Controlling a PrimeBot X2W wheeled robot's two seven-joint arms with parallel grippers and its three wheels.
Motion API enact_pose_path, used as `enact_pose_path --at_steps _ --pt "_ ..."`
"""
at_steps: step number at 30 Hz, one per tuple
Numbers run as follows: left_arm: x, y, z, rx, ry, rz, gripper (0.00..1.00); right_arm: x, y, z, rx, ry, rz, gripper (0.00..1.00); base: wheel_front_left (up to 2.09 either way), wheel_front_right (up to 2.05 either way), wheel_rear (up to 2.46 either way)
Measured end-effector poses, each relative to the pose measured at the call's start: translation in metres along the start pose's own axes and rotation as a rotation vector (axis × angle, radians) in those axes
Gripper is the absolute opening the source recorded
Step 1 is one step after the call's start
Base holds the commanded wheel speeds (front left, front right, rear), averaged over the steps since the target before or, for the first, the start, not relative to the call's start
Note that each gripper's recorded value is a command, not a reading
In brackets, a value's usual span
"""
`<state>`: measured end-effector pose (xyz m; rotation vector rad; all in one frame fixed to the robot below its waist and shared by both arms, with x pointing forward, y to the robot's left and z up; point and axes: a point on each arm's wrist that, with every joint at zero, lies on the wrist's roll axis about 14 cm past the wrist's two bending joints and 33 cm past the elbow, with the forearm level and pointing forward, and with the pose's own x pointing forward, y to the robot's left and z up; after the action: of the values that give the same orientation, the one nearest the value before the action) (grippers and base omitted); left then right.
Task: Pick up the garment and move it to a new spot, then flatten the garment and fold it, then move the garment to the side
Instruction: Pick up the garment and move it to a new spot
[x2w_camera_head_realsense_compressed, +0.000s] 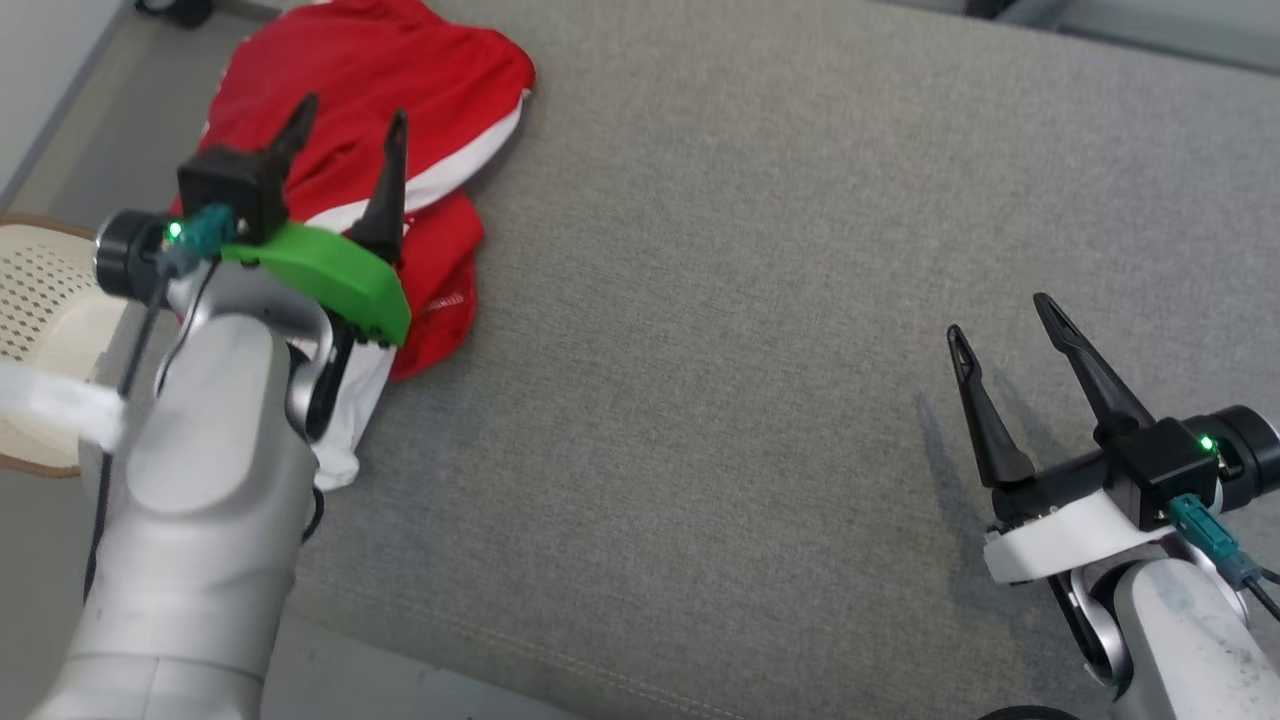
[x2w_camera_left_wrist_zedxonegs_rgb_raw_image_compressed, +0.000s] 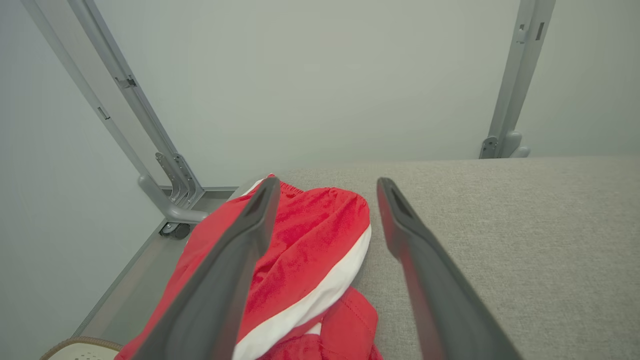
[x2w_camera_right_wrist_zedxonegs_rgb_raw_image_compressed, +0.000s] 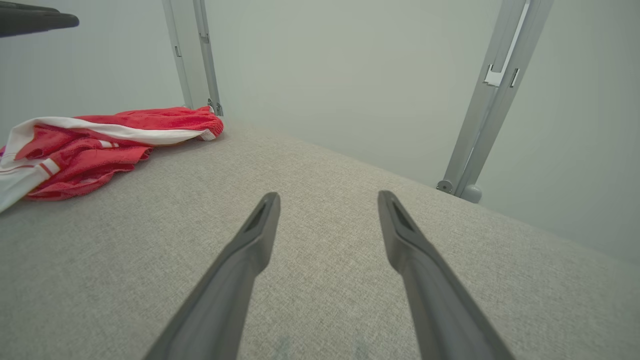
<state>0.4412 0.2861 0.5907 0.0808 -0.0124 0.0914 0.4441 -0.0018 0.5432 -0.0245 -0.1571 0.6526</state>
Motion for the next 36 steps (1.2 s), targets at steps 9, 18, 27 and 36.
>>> enact_pose_path --at_steps 9,18,27,36 --pt "0.072 0.024 -0.098 -0.050 0.369 0.052 1.00 -0.002 -0.002 -0.067 0.132 0.100 -0.012 1.00 0.00 0.00 0.00" --pt "0.097 -0.003 -0.151 -0.111 0.474 0.010 1.00 -0.032 -0.037 -0.085 0.124 0.159 -0.128 1.00 0.00 0.00 0.00" --pt "0.109 0.000 -0.190 -0.073 0.532 0.023 0.42 -0.055 -0.052 -0.105 0.129 0.222 -0.191 1.00 0.00 0.00 0.00" --pt "0.117 -0.012 -0.166 -0.117 0.419 0.007 0.00 -0.058 -0.052 -0.102 0.138 0.225 -0.206 1.00 0.00 0.00 0.00"
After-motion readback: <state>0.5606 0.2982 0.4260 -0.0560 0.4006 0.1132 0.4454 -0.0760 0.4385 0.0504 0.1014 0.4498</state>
